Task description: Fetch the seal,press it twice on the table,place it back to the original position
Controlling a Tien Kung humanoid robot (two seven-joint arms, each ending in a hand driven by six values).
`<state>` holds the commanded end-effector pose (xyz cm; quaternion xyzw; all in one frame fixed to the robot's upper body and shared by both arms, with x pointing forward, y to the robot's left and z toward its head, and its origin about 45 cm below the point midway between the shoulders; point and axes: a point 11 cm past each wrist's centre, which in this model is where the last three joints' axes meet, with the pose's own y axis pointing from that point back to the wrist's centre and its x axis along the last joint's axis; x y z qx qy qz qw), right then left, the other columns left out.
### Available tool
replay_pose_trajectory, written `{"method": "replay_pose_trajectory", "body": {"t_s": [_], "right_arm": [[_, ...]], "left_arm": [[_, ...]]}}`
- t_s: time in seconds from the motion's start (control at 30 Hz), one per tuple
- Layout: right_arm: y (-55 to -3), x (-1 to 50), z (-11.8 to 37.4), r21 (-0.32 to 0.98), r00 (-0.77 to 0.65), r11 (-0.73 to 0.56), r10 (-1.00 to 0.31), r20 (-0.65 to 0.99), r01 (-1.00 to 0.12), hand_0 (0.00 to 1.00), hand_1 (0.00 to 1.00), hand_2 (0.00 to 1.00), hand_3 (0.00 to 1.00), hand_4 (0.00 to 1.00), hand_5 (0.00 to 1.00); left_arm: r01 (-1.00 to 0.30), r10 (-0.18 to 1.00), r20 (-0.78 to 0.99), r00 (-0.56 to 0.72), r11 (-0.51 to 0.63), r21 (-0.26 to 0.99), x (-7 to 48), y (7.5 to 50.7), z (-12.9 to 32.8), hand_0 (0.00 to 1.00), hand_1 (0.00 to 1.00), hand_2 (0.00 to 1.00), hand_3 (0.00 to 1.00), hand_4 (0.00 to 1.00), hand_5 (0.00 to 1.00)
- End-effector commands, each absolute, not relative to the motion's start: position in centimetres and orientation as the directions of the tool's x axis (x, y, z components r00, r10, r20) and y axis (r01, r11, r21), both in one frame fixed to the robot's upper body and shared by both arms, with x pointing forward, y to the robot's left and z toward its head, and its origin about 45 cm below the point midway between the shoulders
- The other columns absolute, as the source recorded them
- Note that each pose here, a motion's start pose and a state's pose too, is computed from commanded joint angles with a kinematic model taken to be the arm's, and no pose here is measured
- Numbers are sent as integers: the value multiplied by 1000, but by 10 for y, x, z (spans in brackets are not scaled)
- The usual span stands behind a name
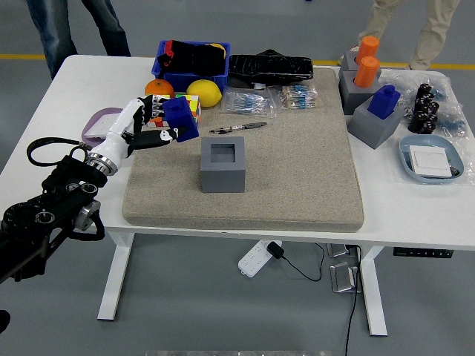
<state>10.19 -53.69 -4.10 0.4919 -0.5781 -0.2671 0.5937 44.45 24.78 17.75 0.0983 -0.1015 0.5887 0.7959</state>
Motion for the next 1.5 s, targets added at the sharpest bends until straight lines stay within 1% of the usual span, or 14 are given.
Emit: {"method": "replay_pose_trajectory", "body": {"t_s": [0.33,0.57,1.1,1.5], "right_arm": [[-537,102,-41,894,190,373,-886,423,-251,779,686,683,690,837,573],[-537,102,-41,894,193,372,-886,423,-250,779,686,683,689,837,573],[-538,104,-40,892,198,373,-883,425,-254,779,686,682,689,837,573],[-538,104,-40,893,204,373,-882,426,-253,779,685,683,688,837,572]], "left_arm": [[-921,875,293,386,385,64,446,212,180,804,558,521,586,717,2],[-900,851,298,433,423,99,443,199,175,803,558,521,586,717,2],[-895,841,307,446,425,138,444,198,166,805,558,522,587,716,2],[-899,848,300,438,414,143,444,195,161,805,558,523,587,722,2]]}}
